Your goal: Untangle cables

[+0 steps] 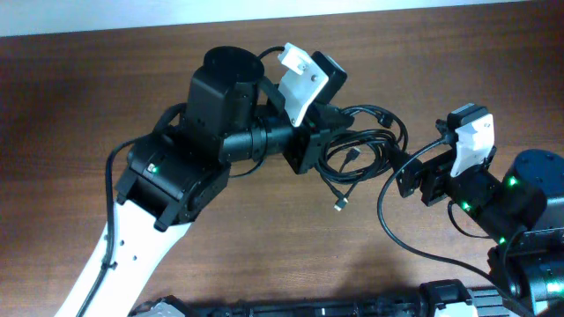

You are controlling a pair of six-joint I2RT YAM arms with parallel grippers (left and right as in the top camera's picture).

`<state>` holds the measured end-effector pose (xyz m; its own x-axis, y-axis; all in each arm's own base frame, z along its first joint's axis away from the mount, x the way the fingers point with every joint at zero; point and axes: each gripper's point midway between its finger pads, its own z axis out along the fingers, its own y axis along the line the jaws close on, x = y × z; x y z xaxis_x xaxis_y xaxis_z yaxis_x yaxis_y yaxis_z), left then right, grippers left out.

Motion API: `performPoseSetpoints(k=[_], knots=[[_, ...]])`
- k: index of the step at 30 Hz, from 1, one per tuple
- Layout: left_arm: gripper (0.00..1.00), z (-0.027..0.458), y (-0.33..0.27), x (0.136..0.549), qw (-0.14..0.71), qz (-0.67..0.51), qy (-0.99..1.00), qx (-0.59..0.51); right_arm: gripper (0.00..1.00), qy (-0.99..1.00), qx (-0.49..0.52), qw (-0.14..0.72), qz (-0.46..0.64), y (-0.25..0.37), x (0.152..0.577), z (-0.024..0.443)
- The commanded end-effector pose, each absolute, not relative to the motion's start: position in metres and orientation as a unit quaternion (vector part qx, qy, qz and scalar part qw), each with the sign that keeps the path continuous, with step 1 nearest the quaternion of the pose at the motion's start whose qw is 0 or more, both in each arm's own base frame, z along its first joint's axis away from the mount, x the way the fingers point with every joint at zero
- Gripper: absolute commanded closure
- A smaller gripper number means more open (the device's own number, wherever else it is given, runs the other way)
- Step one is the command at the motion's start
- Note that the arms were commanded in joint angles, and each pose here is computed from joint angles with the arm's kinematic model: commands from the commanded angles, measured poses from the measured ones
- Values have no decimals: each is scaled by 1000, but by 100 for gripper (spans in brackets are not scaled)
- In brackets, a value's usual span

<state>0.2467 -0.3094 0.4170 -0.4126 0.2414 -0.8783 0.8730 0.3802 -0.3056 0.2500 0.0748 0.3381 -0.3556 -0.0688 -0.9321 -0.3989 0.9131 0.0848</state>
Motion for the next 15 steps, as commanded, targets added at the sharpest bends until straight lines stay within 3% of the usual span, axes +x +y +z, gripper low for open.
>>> performPoseSetpoints(k=[1, 15], knots=[[100, 435, -313, 224, 381, -446, 704, 401, 7, 800, -144, 564, 143, 73, 252, 349], [100, 441, -337, 194, 372, -466, 673, 437, 5, 813, -80, 570, 84, 46, 279, 345]])
